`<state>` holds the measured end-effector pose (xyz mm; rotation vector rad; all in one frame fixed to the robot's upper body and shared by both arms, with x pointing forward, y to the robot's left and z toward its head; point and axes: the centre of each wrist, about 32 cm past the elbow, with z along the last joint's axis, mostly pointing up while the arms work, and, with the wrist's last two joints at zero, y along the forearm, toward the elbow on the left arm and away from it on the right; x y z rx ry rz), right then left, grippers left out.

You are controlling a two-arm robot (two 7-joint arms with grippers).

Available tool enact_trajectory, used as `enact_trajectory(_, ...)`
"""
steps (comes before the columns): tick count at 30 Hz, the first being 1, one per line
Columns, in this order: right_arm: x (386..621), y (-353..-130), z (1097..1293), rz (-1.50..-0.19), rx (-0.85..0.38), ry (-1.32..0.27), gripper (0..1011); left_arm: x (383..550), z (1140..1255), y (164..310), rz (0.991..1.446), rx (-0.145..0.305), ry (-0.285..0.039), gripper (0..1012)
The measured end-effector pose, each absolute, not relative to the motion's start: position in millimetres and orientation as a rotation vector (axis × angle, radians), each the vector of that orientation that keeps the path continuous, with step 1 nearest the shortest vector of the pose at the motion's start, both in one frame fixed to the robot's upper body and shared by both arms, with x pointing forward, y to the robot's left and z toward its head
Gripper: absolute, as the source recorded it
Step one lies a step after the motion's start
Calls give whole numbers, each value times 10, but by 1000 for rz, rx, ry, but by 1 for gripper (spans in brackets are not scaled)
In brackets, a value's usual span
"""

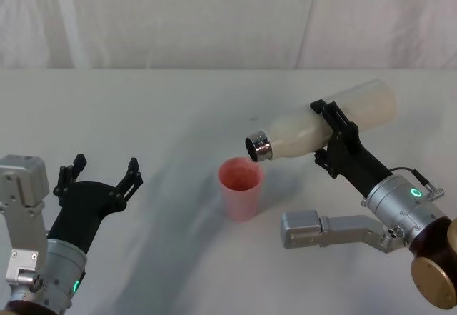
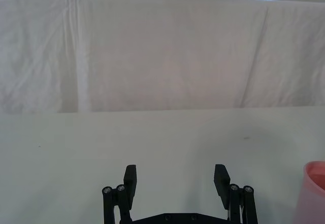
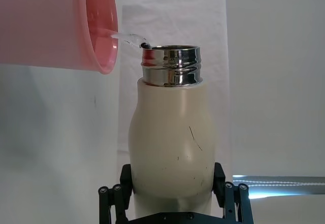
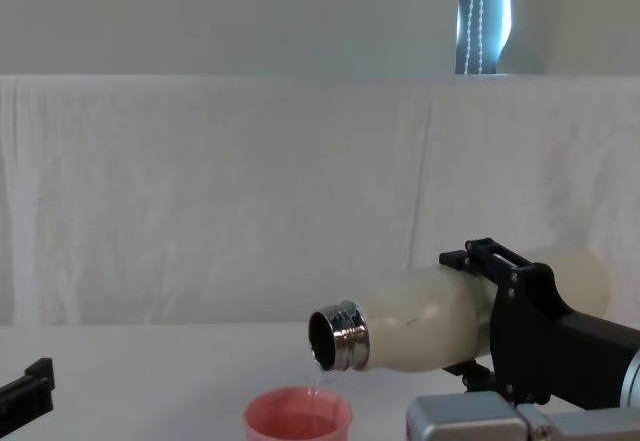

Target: Grasp the thermos with one hand and pour water into the cup lid.

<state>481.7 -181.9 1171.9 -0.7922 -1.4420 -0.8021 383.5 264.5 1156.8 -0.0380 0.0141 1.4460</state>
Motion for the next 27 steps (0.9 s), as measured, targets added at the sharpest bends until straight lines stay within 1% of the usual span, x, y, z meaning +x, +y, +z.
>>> enact_trajectory(27,4825,-1839,11745,-798,-800,-1455,956,3835,11568,2645,1446,-38,14,1001)
